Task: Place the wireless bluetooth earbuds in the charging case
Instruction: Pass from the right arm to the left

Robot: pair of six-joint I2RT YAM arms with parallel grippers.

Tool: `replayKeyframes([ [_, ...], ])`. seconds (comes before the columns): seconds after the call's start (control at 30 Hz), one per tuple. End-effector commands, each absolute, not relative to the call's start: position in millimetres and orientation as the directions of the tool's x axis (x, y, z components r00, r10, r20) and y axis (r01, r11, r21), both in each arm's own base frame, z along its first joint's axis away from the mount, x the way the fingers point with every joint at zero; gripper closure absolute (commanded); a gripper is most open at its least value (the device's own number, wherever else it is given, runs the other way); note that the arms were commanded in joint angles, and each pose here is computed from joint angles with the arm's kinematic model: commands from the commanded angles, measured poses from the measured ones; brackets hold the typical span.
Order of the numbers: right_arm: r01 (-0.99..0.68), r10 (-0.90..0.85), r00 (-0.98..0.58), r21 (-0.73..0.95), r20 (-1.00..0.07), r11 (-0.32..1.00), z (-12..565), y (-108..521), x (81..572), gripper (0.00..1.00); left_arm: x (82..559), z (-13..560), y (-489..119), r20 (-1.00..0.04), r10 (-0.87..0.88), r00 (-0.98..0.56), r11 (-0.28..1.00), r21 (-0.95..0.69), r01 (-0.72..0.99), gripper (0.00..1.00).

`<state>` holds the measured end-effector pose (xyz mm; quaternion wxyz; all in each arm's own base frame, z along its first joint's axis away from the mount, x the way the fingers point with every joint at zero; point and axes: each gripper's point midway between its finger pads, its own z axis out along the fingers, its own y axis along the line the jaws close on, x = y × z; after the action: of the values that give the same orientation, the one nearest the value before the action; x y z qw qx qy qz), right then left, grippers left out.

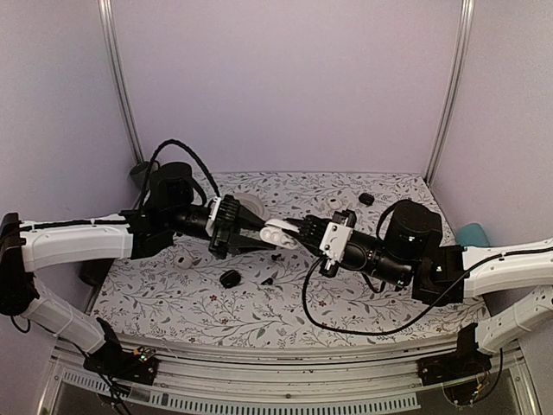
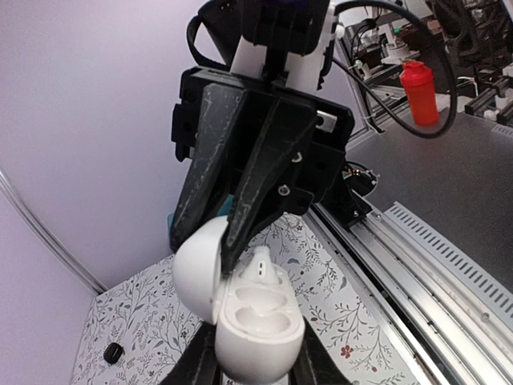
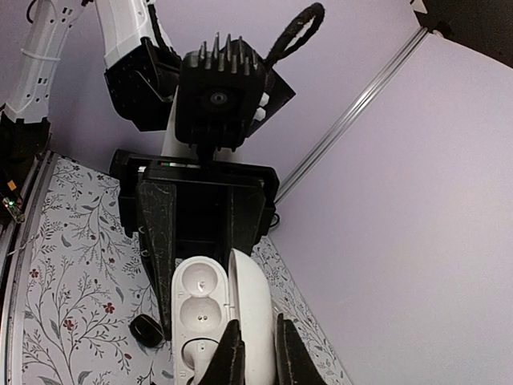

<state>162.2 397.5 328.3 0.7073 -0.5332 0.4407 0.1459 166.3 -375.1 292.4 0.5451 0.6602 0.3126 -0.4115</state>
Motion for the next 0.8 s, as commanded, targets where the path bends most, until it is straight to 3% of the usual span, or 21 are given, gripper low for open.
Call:
replayKeyframes([
  [0.0,-0.733,-0.196,0.539,-0.571,-0.819,0.371,343,400,159,0.98,151,304,-375,-0.883,-0.079,0.462,-0.242,0.467,0.851,0.71],
  [0.27,-0.755,-0.198,0.524,-0.559,-0.829,0.344,338,405,162,0.98,150,300,-374,-0.892,-0.080,0.445,-0.244,0.450,0.859,0.73],
  [0.43,-0.765,-0.203,0.513,-0.552,-0.834,0.333,335,408,164,0.98,150,299,-374,-0.896,-0.082,0.437,-0.239,0.443,0.864,0.84],
  [0.57,-0.783,-0.202,0.496,-0.536,-0.844,0.317,332,410,165,0.98,150,297,-375,-0.901,-0.080,0.427,-0.245,0.433,0.868,1.00],
  [0.63,-0.806,-0.199,0.466,-0.506,-0.862,0.308,330,410,169,0.97,150,294,-375,-0.909,-0.074,0.410,-0.244,0.415,0.876,1.00],
  [0.7,-0.840,-0.182,0.425,-0.462,-0.886,0.286,328,410,173,0.94,152,292,-375,-0.924,-0.074,0.374,-0.232,0.381,0.895,1.00],
  [0.77,-0.868,-0.166,0.373,-0.407,-0.913,0.286,327,408,180,0.84,154,294,-374,-0.941,-0.093,0.324,-0.207,0.337,0.919,1.00],
])
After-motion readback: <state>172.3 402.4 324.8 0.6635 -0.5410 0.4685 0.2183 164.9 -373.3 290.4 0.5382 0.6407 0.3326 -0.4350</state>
